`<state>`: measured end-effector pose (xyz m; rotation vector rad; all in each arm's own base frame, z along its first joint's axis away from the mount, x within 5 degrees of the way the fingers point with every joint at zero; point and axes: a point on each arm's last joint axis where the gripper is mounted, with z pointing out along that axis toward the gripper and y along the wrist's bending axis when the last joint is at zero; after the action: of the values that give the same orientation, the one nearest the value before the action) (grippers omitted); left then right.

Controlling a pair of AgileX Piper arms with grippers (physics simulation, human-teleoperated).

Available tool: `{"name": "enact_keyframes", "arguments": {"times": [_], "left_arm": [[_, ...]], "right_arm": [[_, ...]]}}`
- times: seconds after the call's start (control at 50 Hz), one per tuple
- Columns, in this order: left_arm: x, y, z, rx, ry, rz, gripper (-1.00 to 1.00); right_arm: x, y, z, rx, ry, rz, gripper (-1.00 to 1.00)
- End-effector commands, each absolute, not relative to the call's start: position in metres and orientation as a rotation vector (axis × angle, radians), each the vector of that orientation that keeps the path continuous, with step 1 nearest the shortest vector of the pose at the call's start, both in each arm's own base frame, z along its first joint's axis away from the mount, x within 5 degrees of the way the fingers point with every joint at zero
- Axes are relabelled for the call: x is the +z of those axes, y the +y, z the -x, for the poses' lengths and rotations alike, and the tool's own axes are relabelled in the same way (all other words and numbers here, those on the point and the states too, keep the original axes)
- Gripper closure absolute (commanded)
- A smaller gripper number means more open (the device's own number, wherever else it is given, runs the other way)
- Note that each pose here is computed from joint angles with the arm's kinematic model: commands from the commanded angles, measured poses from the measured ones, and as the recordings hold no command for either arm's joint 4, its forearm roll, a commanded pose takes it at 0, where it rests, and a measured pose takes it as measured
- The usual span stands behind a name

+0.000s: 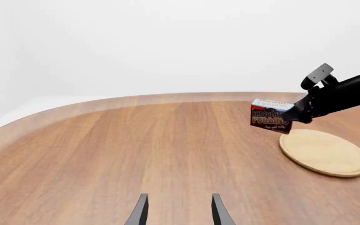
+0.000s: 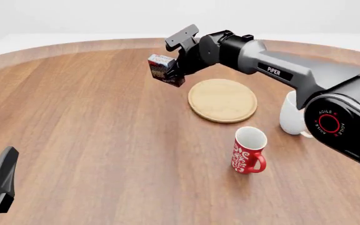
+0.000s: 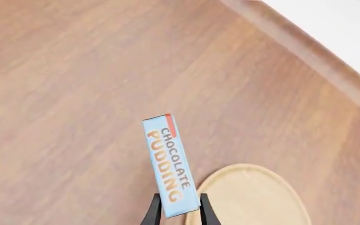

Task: Put the chocolate pudding to the left of the plate.

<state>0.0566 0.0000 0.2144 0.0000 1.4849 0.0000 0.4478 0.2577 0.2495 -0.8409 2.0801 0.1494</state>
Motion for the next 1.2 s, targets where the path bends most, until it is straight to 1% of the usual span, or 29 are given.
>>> {"name": "enact_keyframes", "arguments": {"times": [0.02, 0.2, 0.42, 0.56, 0.96, 1.2], "left_arm": [[0.214, 0.0, -0.057, 0.0, 1.485, 0.0, -1.0], [0.214, 0.0, -0.057, 0.0, 1.485, 0.0, -1.0], [0.214, 0.0, -0.057, 0.0, 1.485, 0.0, -1.0], [0.214, 0.0, -0.057, 0.0, 1.485, 0.0, -1.0], [0.214, 0.0, -0.057, 0.0, 1.485, 0.0, -1.0], [0.214, 0.0, -0.057, 0.0, 1.485, 0.0, -1.0]], "right_arm": [[0.241, 0.261, -0.459, 0.149, 2.12, 0.834, 1.0], [0.229, 0.269, -0.461, 0.154, 2.162, 0.853, 1.0], [0.222, 0.279, -0.457, 0.173, 2.179, 0.855, 1.0], [0.221, 0.283, -0.456, 0.182, 2.19, 0.851, 1.0], [0.209, 0.285, -0.471, 0.162, 2.27, 0.868, 1.0], [0.21, 0.288, -0.469, 0.177, 2.277, 0.845, 1.0]]}}
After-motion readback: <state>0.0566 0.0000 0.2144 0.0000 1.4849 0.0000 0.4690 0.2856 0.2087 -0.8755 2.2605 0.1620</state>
